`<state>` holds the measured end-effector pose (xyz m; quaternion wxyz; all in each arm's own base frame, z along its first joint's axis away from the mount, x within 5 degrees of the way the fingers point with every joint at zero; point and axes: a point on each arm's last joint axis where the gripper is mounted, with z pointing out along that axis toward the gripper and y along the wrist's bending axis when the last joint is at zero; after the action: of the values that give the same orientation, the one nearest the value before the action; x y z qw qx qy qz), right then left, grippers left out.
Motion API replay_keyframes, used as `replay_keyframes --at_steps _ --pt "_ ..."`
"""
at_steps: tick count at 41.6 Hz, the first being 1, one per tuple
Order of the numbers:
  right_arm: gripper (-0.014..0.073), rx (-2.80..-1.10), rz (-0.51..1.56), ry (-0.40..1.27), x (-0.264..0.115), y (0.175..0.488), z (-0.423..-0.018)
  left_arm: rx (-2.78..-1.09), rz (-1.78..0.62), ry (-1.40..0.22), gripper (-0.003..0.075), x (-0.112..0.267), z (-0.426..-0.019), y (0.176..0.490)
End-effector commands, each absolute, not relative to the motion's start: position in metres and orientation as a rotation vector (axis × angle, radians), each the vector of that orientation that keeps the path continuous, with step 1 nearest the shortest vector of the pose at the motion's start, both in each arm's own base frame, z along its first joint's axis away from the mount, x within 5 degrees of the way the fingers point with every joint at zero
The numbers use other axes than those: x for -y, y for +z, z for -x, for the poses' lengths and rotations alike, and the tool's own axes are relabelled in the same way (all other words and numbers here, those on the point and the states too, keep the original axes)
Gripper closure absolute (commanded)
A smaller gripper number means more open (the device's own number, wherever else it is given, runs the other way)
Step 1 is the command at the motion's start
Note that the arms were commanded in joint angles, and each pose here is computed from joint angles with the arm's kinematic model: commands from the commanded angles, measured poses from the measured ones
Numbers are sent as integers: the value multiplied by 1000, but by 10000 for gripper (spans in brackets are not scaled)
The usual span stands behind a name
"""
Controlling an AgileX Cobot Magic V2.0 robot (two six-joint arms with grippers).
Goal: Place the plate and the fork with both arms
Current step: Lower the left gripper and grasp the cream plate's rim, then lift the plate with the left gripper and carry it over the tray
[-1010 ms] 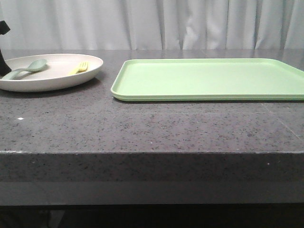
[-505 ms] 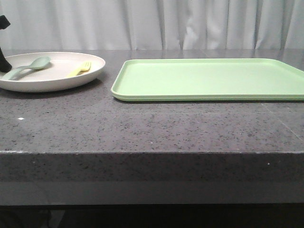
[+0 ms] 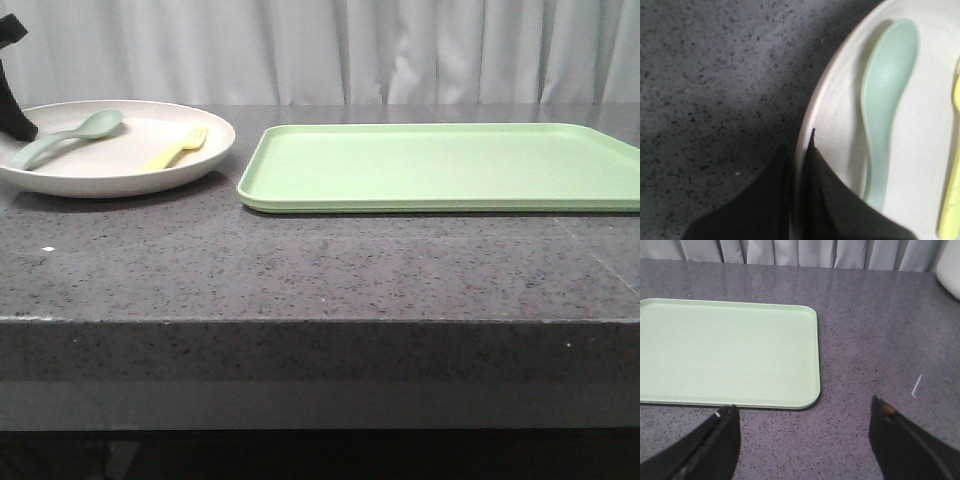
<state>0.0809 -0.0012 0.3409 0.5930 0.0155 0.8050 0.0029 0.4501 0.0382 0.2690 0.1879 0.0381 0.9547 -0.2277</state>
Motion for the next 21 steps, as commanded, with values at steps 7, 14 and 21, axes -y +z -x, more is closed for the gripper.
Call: replay_keyframes --at_steps 7,14,21 --pt "35 -1777 -29 -10 2 357 -83 -2543 -120 -757 738 -27 -436 325" --pt "35 -1777 -29 -10 2 357 -83 -2529 -61 -777 738 -25 -437 333" --pt "35 -1777 -29 -10 2 357 -83 -2472 -32 -900 738 -18 -438 340"
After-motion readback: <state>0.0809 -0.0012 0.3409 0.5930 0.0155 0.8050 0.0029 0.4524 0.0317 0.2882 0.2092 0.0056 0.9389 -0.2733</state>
